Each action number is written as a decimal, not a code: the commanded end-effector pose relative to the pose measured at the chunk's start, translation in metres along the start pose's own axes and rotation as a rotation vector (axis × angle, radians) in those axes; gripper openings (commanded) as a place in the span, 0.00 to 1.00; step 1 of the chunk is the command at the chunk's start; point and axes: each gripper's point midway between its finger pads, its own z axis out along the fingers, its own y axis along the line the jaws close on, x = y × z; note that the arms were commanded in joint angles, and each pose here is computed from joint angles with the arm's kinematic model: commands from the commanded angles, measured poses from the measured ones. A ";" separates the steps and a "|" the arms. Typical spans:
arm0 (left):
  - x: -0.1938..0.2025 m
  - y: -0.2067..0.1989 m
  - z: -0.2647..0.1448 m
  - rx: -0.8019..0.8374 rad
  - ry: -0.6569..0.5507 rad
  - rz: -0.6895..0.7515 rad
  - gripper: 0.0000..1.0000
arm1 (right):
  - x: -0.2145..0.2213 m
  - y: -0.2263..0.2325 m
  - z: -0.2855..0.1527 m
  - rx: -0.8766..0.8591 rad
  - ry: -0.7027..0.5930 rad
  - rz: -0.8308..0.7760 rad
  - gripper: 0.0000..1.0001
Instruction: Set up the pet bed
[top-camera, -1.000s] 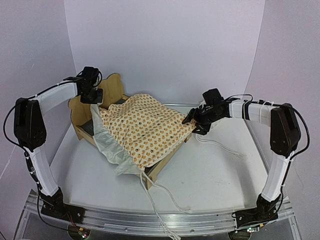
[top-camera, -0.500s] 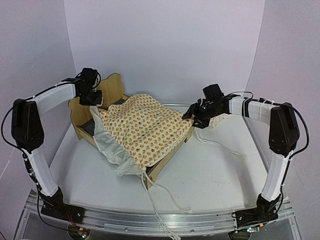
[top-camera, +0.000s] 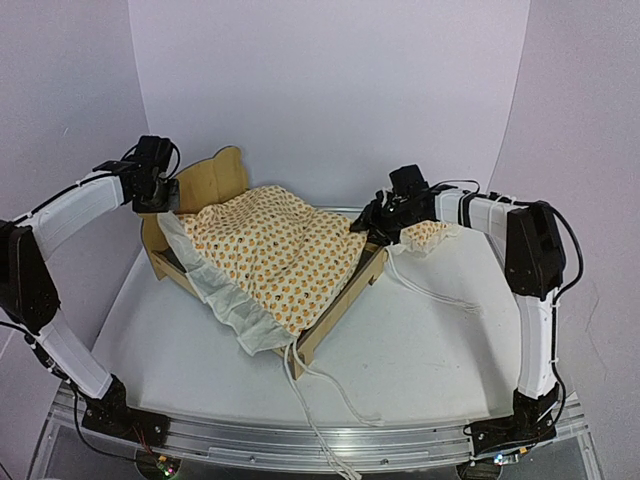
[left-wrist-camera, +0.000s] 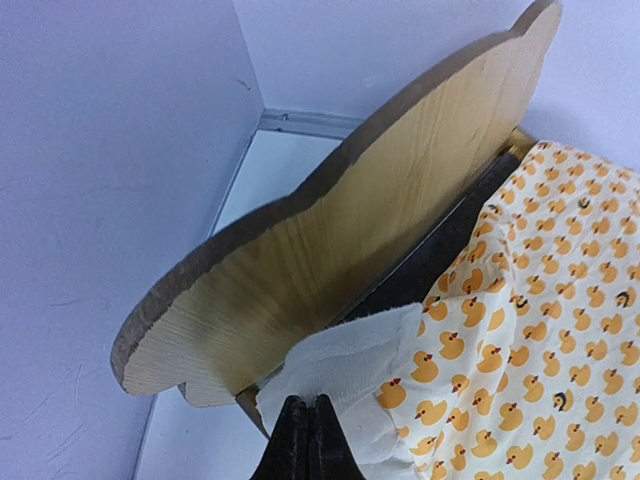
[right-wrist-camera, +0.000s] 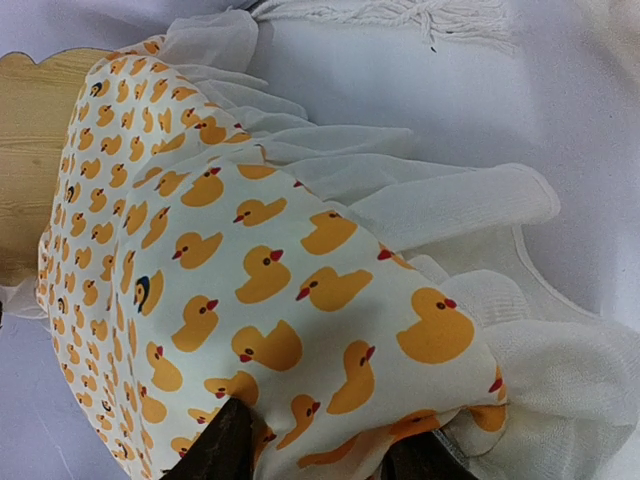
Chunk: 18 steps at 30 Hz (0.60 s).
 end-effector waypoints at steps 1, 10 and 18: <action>0.004 0.015 0.009 -0.084 -0.003 -0.017 0.00 | -0.023 0.022 -0.006 -0.052 -0.057 -0.078 0.45; 0.022 0.032 0.022 -0.203 0.037 0.043 0.00 | -0.029 0.013 0.005 0.000 -0.020 -0.161 0.54; 0.004 0.004 -0.027 0.065 0.033 0.015 0.67 | -0.004 0.033 -0.047 0.075 0.171 -0.209 0.98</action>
